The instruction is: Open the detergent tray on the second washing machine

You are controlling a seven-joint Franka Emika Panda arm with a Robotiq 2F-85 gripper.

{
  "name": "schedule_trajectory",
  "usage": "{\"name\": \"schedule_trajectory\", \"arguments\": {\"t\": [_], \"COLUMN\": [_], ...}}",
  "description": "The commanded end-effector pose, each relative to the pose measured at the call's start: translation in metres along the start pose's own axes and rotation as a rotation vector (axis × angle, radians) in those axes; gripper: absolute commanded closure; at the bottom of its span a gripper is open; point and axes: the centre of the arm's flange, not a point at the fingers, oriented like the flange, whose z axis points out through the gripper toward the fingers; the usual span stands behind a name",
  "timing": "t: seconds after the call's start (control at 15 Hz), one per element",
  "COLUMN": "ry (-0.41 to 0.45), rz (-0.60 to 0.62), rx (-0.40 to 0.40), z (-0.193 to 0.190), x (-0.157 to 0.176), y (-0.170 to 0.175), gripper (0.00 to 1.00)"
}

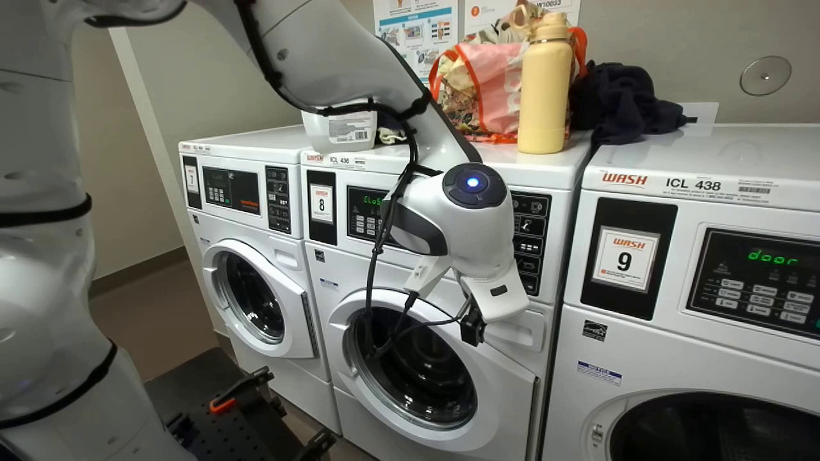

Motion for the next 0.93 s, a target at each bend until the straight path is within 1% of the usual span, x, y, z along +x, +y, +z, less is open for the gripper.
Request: {"name": "schedule_trajectory", "arguments": {"t": [0.0, 0.4, 0.87], "ry": [0.015, 0.004, 0.007], "rz": [-0.008, -0.019, -0.023], "rx": [0.014, 0.002, 0.010], "z": [0.008, 0.023, 0.026], "x": [0.003, 0.000, 0.001], "y": [-0.006, -0.011, -0.017], "gripper": [0.00, 0.00, 0.00]}}
